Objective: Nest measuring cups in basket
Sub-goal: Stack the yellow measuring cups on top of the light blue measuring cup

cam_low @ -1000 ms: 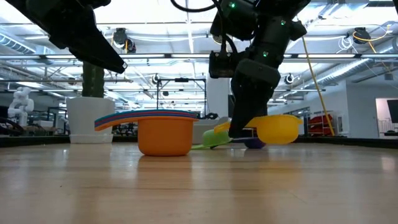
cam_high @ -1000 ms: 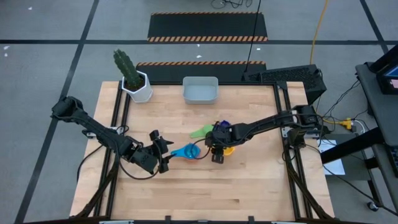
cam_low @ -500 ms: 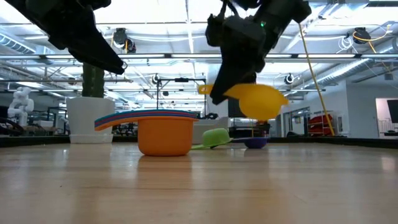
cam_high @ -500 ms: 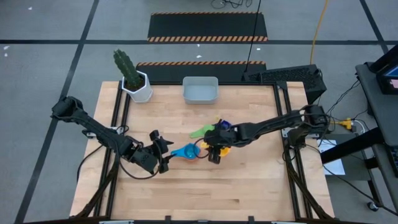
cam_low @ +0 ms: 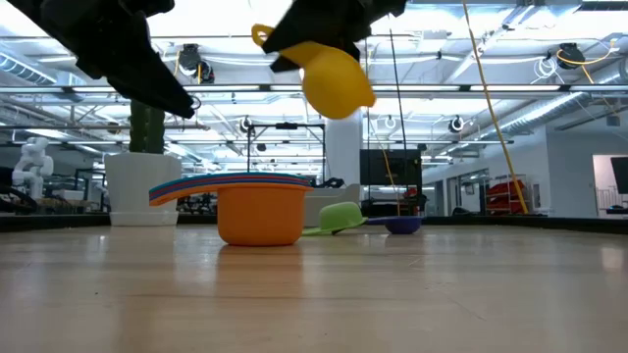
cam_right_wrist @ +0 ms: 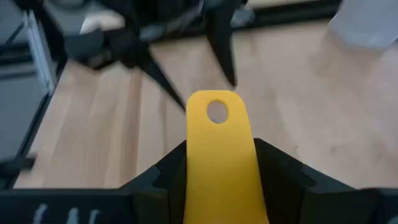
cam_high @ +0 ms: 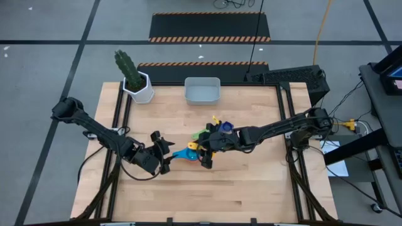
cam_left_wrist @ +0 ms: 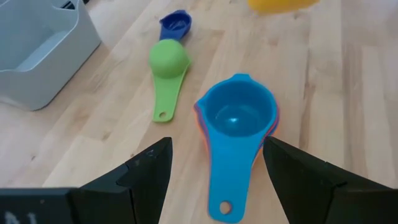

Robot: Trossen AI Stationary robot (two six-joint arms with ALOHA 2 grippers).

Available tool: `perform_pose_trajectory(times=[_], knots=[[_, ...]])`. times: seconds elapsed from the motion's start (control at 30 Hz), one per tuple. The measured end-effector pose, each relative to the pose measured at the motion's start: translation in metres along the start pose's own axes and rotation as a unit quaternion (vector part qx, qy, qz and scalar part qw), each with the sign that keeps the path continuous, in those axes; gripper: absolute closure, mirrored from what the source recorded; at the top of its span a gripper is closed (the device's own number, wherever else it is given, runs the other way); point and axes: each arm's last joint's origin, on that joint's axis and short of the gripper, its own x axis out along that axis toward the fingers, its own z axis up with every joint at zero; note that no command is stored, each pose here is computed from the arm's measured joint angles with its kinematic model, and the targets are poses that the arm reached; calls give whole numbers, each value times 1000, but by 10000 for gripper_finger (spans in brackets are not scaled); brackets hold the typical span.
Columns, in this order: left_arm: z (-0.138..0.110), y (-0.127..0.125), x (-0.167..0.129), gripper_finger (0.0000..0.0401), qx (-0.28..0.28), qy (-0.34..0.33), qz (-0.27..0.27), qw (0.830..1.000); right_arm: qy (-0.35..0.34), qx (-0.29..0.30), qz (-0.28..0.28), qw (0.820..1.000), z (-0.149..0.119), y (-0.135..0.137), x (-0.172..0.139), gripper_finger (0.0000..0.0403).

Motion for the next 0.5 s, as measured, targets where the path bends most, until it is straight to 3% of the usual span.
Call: perform_pose_trajectory(times=[0.3,0.5], knots=[[-13,25,-19,146,-38,67,60,995,-91,-28,2,995,3,15,20,259],[-18,29,-31,146,-53,75,72,993,-89,-53,-2,995,-7,16,43,259]])
